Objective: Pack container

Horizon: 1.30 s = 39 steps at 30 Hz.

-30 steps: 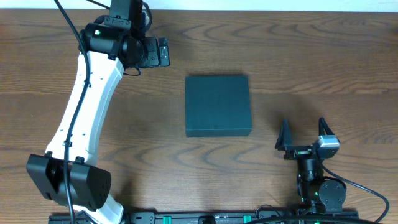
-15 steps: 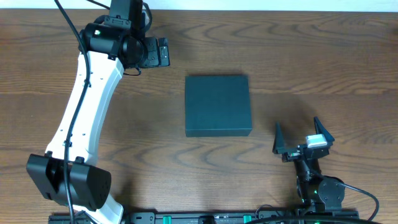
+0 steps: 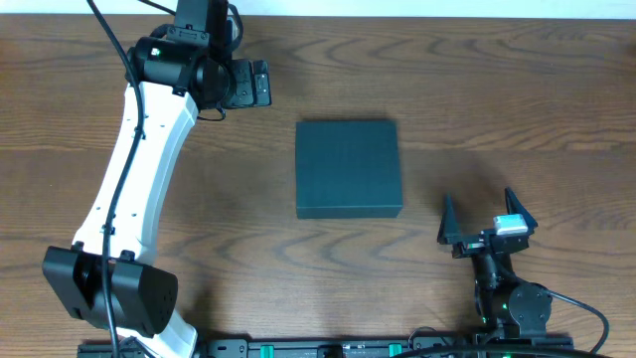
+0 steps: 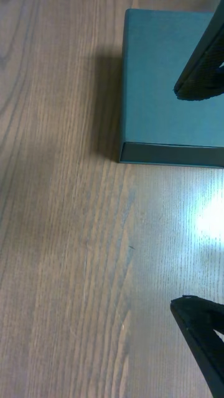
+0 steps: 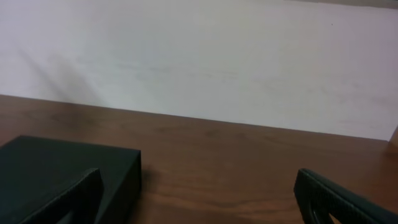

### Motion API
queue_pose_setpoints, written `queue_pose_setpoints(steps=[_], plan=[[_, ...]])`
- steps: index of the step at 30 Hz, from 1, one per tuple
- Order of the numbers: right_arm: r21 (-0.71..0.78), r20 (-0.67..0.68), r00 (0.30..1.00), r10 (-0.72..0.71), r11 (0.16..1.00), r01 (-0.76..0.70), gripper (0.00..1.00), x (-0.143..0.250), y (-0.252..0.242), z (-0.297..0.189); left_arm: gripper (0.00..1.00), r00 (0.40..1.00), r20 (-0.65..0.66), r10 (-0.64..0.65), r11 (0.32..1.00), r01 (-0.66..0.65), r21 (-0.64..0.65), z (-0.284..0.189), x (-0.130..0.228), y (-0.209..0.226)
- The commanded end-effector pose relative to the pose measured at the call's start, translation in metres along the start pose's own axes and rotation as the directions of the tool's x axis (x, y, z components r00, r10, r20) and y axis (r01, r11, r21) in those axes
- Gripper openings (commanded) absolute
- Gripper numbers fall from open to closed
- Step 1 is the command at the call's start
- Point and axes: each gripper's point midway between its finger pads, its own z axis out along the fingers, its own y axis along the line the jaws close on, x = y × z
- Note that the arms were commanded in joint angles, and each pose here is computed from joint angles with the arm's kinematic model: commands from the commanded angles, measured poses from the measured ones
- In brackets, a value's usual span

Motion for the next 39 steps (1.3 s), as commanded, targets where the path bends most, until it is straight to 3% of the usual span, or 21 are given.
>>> queue_pose_setpoints(steps=[1, 9, 15, 39], plan=[[0.025, 0.007, 1.000, 0.031, 0.999, -0.031, 0.99, -0.001, -0.005, -0.001, 0.99, 1.000, 0.001, 0.000, 1.000, 0.000, -0.009, -0.001, -0.001, 0.002], [0.024, -0.022, 0.999, 0.032, 0.999, -0.032, 0.99, 0.007, -0.004, -0.001, 0.99, 1.000, 0.001, 0.000, 1.000, 0.000, -0.009, -0.001, -0.001, 0.002], [0.023, -0.142, 0.989, 0.042, 0.999, -0.039, 0.99, 0.036, -0.003, -0.003, 0.99, 1.000, 0.001, 0.000, 1.000, 0.000, -0.009, -0.001, -0.001, 0.002], [0.023, -0.140, 0.989, 0.042, 0.999, -0.039, 0.99, 0.036, -0.003, -0.003, 0.99, 1.000, 0.001, 0.000, 1.000, 0.000, -0.010, -0.001, -0.001, 0.002]])
